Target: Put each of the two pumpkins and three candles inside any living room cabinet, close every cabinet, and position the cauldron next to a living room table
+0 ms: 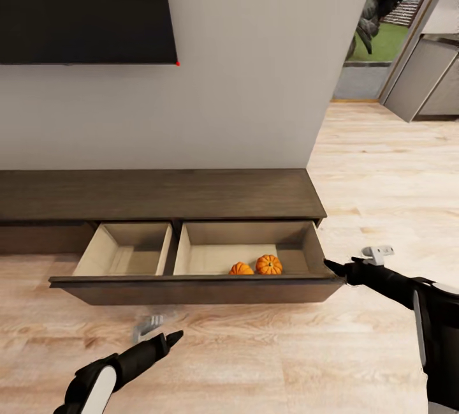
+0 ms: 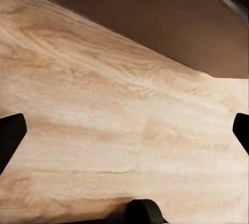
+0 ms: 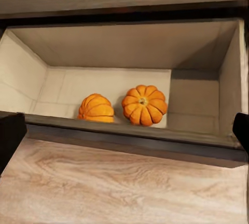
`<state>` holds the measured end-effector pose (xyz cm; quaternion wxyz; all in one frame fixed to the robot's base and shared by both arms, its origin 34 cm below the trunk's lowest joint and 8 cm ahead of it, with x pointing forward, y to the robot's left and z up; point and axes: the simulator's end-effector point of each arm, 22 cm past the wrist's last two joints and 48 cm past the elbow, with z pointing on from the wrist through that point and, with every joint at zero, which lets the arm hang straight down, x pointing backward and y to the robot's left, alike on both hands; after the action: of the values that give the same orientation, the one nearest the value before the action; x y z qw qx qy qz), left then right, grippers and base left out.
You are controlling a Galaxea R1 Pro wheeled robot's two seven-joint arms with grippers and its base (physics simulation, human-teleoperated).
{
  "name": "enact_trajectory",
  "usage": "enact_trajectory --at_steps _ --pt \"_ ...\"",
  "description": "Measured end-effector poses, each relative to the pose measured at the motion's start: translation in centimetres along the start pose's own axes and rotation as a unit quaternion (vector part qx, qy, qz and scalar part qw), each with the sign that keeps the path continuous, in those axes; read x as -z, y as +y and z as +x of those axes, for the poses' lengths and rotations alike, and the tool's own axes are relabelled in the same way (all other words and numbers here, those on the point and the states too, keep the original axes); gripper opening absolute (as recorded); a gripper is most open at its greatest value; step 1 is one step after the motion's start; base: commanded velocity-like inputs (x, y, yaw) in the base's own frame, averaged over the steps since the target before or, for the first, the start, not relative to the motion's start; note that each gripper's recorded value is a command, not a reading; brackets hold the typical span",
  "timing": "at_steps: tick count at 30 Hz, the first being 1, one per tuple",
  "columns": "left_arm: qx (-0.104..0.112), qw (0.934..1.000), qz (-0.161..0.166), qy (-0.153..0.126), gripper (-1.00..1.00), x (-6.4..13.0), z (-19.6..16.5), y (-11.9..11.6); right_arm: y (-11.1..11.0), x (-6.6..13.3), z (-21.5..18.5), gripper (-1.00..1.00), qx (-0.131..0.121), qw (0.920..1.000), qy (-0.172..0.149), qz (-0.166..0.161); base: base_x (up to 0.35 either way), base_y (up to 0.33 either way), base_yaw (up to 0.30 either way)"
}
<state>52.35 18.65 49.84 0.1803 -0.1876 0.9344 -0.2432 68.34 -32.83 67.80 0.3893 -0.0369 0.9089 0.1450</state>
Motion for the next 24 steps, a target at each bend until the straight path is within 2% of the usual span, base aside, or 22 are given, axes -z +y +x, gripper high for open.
enact_trajectory --at_steps 3,6,9,10,12,15,17,22,24 --pt "0.021 0.9996 -0.015 -0.007 1.0 0.1 -0.1 1.7 -1.1 0.7 -1.5 1.0 -0.01 0.9997 -0.019 0.011 0.0 0.0 0.0" --pt "0.025 0.9995 -0.018 -0.009 1.0 -0.1 0.0 2.3 -1.4 0.8 -1.7 1.0 -0.012 0.9995 -0.026 0.013 0.0 0.0 0.0" --pt "0.081 0.9964 -0.019 -0.019 1.0 0.0 -0.6 4.7 -2.8 1.2 -3.2 1.0 -0.018 0.9984 -0.047 0.026 0.0 0.0 0.0" --pt "0.107 0.9939 -0.018 -0.02 1.0 -0.1 -0.7 5.6 -3.6 1.6 -4.2 1.0 -0.025 0.9972 -0.062 0.033 0.0 0.0 0.0" --pt "0.135 0.9905 -0.019 -0.019 1.0 -0.7 -0.6 6.8 -4.4 2.0 -5.1 1.0 -0.035 0.9955 -0.079 0.04 0.0 0.0 0.0" --pt "0.161 0.9867 -0.016 -0.014 1.0 -1.6 -0.7 8.1 -5.2 2.4 -6.1 1.0 -0.042 0.9934 -0.096 0.046 0.0 0.0 0.0" --pt "0.172 0.985 -0.014 -0.01 1.0 -2.0 -0.5 8.5 -5.3 2.5 -6.5 1.0 -0.044 0.9924 -0.106 0.046 0.0 0.0 0.0" --pt "0.179 0.9837 -0.013 -0.005 1.0 -2.8 0.1 9.1 -5.6 2.4 -6.4 1.0 -0.044 0.9915 -0.114 0.046 0.0 0.0 0.0" --pt "0.19 0.9817 -0.01 0.0 1.0 -3.4 0.7 9.3 -5.6 2.3 -6.2 1.0 -0.044 0.9912 -0.116 0.046 0.0 0.0 0.0"
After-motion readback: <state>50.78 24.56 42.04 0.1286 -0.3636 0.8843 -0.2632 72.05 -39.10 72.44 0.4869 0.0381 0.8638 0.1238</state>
